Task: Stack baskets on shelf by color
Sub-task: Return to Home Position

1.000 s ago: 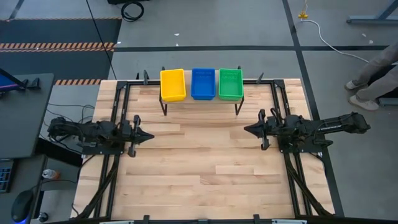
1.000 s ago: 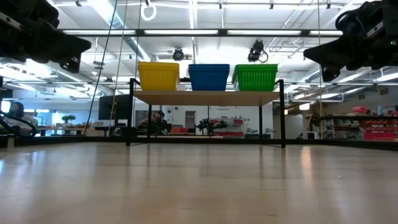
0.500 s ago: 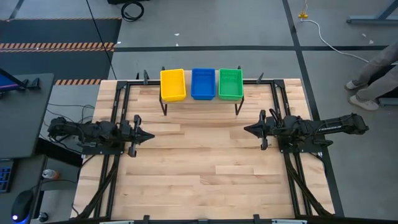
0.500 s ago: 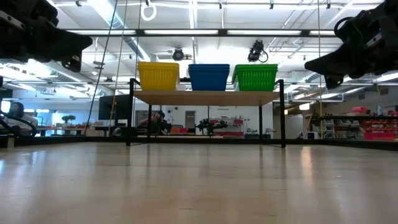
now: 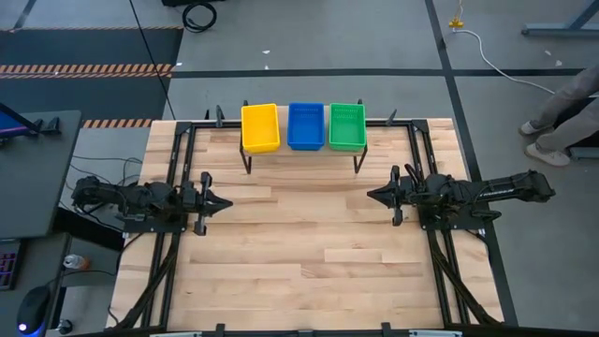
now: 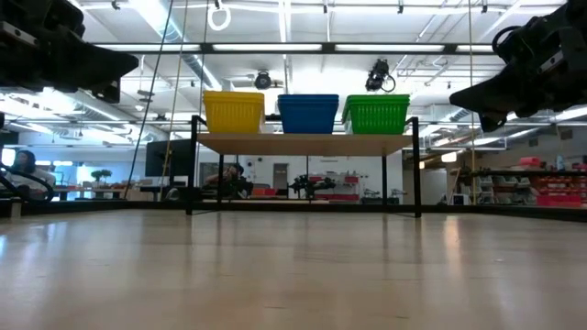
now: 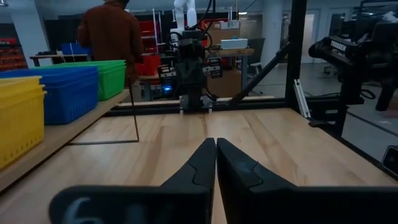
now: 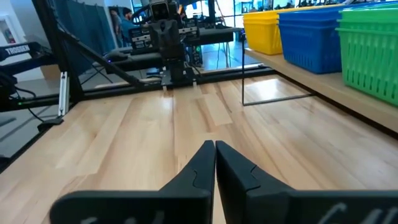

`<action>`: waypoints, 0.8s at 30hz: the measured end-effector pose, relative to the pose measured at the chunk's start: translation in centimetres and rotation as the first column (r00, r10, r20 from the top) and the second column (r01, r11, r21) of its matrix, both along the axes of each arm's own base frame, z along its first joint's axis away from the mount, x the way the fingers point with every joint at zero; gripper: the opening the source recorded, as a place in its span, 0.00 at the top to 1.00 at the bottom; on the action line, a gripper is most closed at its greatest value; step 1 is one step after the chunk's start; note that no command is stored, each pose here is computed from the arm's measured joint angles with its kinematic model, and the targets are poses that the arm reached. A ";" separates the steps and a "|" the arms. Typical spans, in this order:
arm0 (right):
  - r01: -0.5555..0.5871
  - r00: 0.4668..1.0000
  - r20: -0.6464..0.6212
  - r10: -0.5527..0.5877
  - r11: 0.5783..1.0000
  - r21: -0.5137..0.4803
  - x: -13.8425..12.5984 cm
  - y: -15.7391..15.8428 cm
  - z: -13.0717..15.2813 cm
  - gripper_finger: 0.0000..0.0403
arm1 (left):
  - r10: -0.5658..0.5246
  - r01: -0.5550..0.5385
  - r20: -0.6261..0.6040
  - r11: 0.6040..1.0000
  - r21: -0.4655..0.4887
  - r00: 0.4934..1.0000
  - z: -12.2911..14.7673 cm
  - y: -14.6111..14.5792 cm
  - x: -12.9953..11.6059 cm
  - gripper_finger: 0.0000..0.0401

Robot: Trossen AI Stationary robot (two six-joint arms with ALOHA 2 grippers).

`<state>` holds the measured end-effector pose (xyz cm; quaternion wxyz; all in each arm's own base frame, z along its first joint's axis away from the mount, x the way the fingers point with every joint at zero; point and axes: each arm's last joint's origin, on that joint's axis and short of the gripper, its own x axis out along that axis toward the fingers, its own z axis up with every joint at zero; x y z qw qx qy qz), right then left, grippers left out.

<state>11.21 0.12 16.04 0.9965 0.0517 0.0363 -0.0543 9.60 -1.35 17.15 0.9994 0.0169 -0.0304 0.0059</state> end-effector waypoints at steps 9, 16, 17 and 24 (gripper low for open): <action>-0.001 1.000 0.000 0.001 1.000 -0.002 0.0 0.0 0.0 0.95 | 0.000 0.001 0.006 0.998 -0.067 1.000 0.0 0.0 0.0 0.95; -0.001 1.000 0.000 0.001 1.000 -0.002 0.0 0.0 0.0 0.95 | 0.000 0.000 0.007 0.998 -0.062 1.000 0.1 0.0 0.0 0.96; -0.001 1.000 0.000 0.001 1.000 -0.002 0.0 0.0 0.0 0.95 | 0.000 0.000 0.007 0.998 -0.063 1.000 0.1 0.0 0.0 0.95; -0.001 1.000 0.000 0.001 1.000 -0.002 0.0 0.0 0.0 0.94 | 0.000 0.000 0.008 0.998 -0.063 1.000 0.1 0.0 0.0 0.93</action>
